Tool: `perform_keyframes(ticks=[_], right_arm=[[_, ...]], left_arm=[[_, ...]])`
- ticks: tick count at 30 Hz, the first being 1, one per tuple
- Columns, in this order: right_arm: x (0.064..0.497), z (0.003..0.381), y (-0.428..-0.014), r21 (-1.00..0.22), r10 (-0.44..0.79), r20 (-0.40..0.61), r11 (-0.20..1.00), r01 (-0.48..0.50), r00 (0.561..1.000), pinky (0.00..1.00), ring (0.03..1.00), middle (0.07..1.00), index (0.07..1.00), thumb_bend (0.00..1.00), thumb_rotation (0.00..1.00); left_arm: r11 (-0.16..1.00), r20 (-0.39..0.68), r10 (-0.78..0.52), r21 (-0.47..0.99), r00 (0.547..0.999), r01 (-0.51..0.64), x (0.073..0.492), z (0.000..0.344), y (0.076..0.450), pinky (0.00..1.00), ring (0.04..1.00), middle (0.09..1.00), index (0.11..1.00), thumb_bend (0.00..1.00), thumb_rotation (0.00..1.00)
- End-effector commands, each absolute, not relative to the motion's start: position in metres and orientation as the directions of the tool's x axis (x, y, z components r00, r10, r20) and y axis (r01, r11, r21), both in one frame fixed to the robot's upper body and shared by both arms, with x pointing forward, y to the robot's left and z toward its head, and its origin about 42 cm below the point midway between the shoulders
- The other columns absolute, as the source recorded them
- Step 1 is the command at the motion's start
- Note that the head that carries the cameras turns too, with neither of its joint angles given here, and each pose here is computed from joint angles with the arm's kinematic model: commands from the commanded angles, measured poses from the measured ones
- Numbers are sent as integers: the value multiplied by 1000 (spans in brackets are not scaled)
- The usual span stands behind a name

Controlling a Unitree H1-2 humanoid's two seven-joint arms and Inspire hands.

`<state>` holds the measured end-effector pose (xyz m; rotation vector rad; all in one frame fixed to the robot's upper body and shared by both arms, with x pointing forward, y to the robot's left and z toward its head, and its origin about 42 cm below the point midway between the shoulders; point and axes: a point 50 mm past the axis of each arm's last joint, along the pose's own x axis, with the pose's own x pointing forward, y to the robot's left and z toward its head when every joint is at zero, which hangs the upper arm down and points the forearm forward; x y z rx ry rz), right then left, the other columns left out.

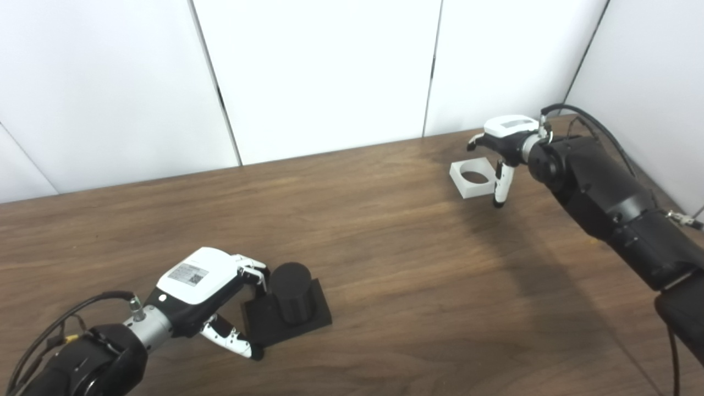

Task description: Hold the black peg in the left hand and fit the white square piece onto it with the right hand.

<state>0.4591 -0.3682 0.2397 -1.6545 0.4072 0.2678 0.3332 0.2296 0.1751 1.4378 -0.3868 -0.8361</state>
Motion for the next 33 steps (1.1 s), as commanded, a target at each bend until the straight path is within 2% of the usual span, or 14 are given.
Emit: perform_keyframes(ticks=[1,8,15,16,17,19,33], right_arm=[[473,273,-366,-940,-106,-312,-114,-323,944,733,883,909,862,894,116],[475,261,-364,-941,-83,-301,-134,-309,950,716,869,882,781,863,150],[471,251,-365,-942,-70,-301,-135,-308,951,688,839,845,642,823,155],[471,250,-365,-942,-71,-302,-131,-309,951,691,832,829,553,644,144],[470,250,-365,-942,-71,-303,-128,-310,950,694,828,819,521,583,139],[470,251,-366,-942,-69,-305,-126,-312,950,705,822,797,492,532,135],[465,255,-370,-955,-51,-276,-94,-280,960,715,805,752,481,522,131]], left_arm=[[-183,-365,-688,924,627,337,319,157,239,736,816,811,489,523,64],[-182,-365,-690,923,625,338,319,159,239,733,813,810,488,523,63],[-176,-355,-694,927,627,330,318,160,240,730,810,807,488,523,63],[-178,-356,-694,927,626,330,318,160,240,727,810,808,488,523,63],[-180,-358,-693,927,626,330,318,161,241,726,810,808,488,523,63],[-178,-354,-695,928,626,328,318,162,241,722,808,808,488,523,63],[-180,-367,-692,921,622,344,317,163,237,734,816,812,489,523,62]])
